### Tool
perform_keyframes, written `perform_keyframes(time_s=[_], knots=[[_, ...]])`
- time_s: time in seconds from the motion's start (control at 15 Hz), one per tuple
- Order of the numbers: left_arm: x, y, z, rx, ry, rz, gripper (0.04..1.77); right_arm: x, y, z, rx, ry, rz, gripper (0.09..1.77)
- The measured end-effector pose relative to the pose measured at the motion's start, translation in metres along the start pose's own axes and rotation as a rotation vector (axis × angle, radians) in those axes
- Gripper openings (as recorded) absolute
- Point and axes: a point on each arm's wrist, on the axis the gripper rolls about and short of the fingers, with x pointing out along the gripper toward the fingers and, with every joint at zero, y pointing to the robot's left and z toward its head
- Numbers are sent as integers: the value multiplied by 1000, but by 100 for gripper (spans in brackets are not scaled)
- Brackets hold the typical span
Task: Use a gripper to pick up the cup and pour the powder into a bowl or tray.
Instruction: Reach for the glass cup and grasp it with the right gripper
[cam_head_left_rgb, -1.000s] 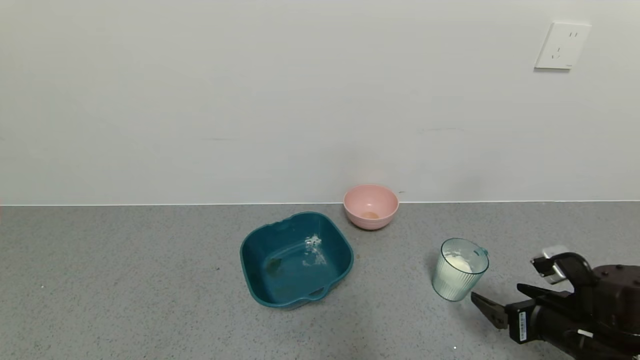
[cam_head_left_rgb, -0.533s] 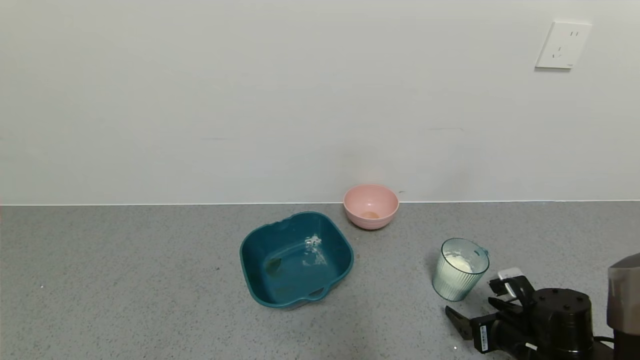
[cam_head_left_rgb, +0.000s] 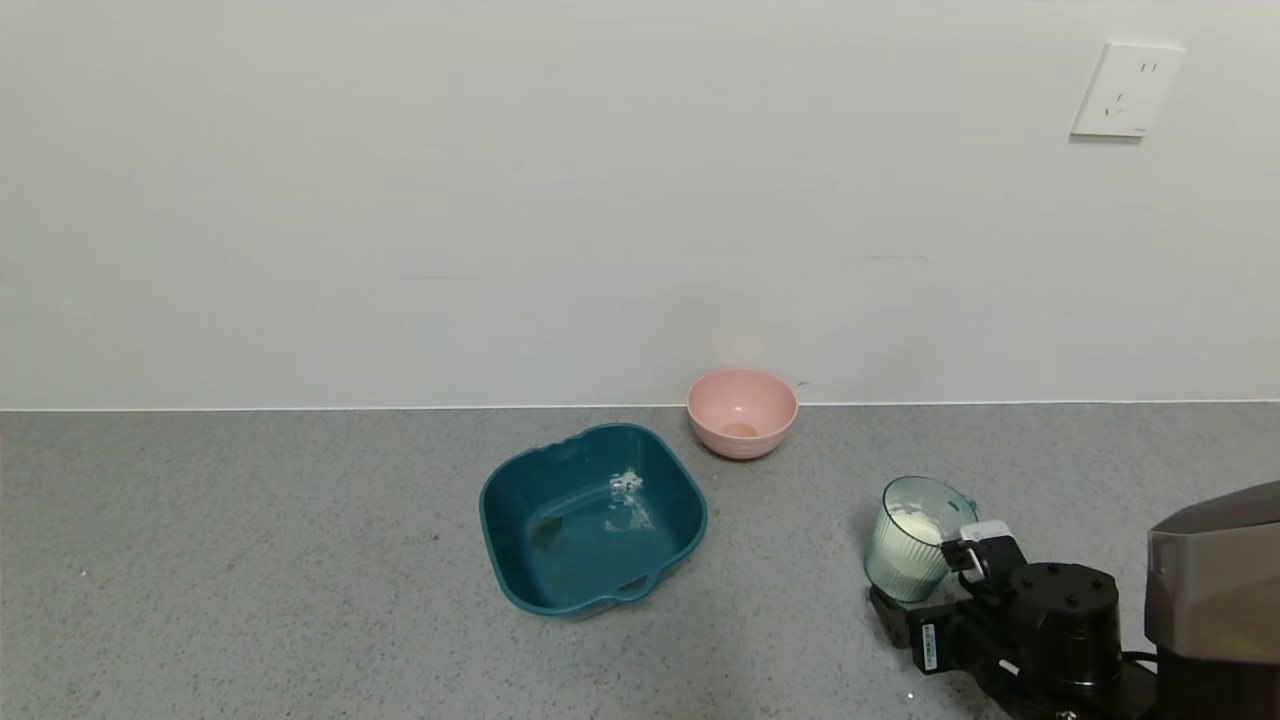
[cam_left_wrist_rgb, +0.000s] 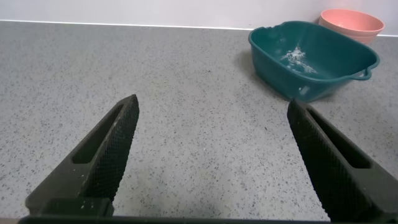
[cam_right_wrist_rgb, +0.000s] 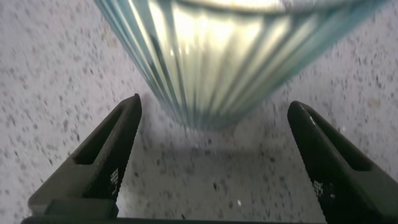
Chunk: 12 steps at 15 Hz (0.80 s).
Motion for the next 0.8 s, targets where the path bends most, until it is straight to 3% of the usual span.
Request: perform_keyframes(time_s=[0.4, 0.8], knots=[[0, 0, 0, 0, 0, 0, 172, 12, 6, 18, 26, -95, -5, 171], [0, 0, 0, 0, 0, 0, 172, 19, 7, 25, 37, -130, -8, 171]])
